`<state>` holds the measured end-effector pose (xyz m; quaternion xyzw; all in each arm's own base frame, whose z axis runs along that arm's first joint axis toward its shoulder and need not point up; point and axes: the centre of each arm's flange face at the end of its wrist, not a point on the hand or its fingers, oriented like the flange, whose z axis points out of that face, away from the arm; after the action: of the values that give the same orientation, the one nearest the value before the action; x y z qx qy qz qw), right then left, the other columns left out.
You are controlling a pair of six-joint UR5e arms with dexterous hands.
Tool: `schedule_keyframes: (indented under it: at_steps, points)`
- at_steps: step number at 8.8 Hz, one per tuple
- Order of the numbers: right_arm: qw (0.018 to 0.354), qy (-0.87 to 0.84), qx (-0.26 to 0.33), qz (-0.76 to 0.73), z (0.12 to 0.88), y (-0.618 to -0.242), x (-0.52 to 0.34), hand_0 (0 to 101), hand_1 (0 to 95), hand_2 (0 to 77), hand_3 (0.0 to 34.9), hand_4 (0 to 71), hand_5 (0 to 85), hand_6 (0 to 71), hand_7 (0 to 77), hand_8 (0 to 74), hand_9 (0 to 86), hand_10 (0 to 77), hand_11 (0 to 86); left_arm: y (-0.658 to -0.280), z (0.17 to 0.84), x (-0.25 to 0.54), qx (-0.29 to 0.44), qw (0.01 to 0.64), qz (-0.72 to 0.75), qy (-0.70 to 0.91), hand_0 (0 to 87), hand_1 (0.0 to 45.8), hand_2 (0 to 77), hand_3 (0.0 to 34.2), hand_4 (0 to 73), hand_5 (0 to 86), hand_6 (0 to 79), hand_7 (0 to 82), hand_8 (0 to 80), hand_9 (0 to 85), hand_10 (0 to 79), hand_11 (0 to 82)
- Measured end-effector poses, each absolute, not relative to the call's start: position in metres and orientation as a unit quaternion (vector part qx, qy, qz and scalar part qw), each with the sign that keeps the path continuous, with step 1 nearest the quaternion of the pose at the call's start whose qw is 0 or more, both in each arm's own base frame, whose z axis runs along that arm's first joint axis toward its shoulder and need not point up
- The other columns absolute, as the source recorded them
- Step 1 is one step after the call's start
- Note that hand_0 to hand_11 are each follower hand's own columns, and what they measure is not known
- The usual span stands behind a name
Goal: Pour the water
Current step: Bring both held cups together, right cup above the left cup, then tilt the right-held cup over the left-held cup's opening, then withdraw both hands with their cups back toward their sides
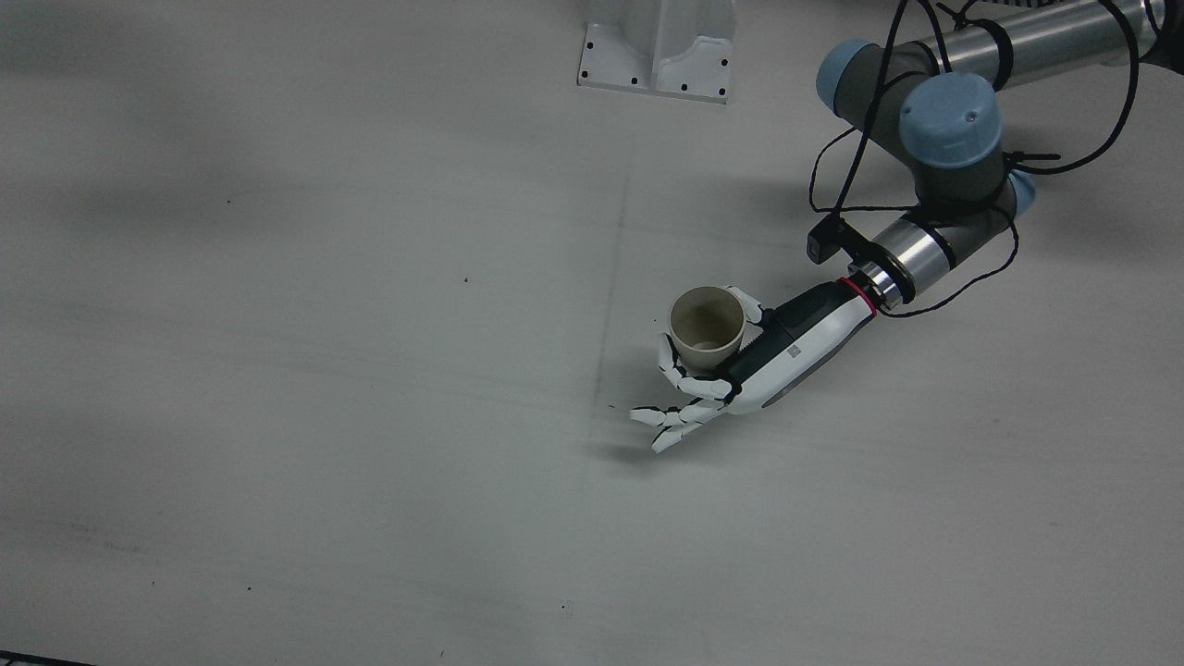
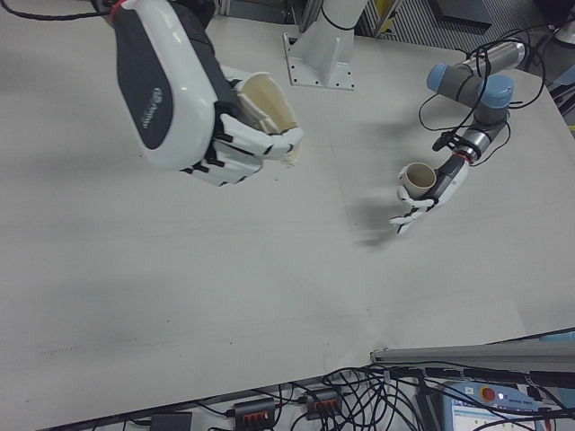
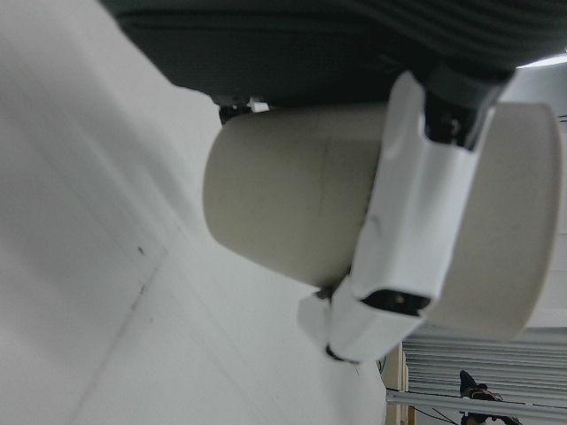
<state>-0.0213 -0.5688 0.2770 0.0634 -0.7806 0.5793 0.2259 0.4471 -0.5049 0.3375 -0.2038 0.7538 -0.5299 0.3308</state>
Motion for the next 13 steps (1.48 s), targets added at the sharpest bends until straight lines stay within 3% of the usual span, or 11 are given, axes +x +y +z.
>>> schedule_keyframes:
  at_steps: [1, 3, 7, 8, 10, 12, 13]
  points:
    - [0.248, -0.783, 0.053, 0.568, 0.250, -0.572, -0.052, 80, 15.3, 46.9, 0.1, 58.9, 29.5, 70.4, 77.4, 62.2, 77.4, 57.8, 77.4, -0.506, 0.302, 0.458, -0.207, 0.332, -0.525, 0.756, 80.5, 19.6, 44.2, 0.1, 52.4, 40.9, 15.8, 20.7, 6.0, 5.5, 7.1, 13.6]
    - [0.291, -0.783, 0.035, 0.549, 0.219, -0.567, -0.138, 80, 14.7, 46.9, 0.0, 65.4, 30.0, 70.4, 77.4, 64.9, 77.4, 53.5, 77.4, -0.509, 0.245, 0.466, -0.212, 0.328, -0.519, 0.760, 80.6, 19.6, 44.2, 0.1, 52.4, 40.9, 15.8, 21.3, 6.0, 4.9, 7.1, 13.6]
    - [0.353, -0.777, 0.026, 0.521, 0.202, -0.525, -0.293, 80, 14.7, 46.9, 0.0, 66.0, 30.0, 70.4, 77.4, 63.8, 77.4, 51.3, 77.4, -0.509, 0.169, 0.466, -0.217, 0.320, -0.510, 0.768, 80.4, 19.6, 44.2, 0.1, 52.9, 40.4, 16.9, 21.3, 6.0, 4.9, 6.0, 13.1]
    - [0.356, -0.777, 0.028, 0.518, 0.197, -0.523, -0.304, 80, 10.9, 50.7, 0.0, 67.1, 30.0, 70.4, 77.4, 63.8, 77.4, 52.4, 77.4, -0.509, 0.165, 0.467, -0.217, 0.320, -0.511, 0.768, 80.4, 19.6, 44.2, 0.0, 52.9, 40.4, 16.9, 21.8, 6.0, 4.9, 6.0, 12.5]
    - [0.352, -0.781, 0.030, 0.515, 0.195, -0.518, -0.300, 80, 13.6, 52.9, 0.0, 66.5, 32.2, 70.4, 77.4, 61.6, 77.4, 52.9, 77.4, -0.512, 0.167, 0.466, -0.217, 0.317, -0.511, 0.769, 80.1, 19.6, 44.2, 0.0, 53.5, 40.9, 16.9, 22.4, 6.0, 4.9, 6.0, 12.5]
    - [0.323, -0.790, 0.050, 0.519, 0.209, -0.508, -0.243, 80, 15.3, 51.8, 0.0, 56.7, 34.9, 69.3, 77.4, 58.9, 77.4, 52.4, 77.4, -0.516, 0.204, 0.464, -0.229, 0.308, -0.523, 0.761, 80.4, 18.5, 44.7, 0.1, 53.5, 40.9, 16.9, 22.4, 6.0, 5.5, 6.0, 12.5]
    - [0.302, -0.790, 0.066, 0.530, 0.227, -0.502, -0.197, 80, 15.3, 52.4, 0.0, 46.9, 17.5, 69.3, 77.4, 56.7, 77.4, 52.4, 77.4, -0.520, 0.232, 0.457, -0.235, 0.299, -0.533, 0.756, 80.5, 18.5, 44.7, 0.0, 53.5, 40.9, 16.9, 21.8, 6.0, 4.9, 7.6, 13.6]
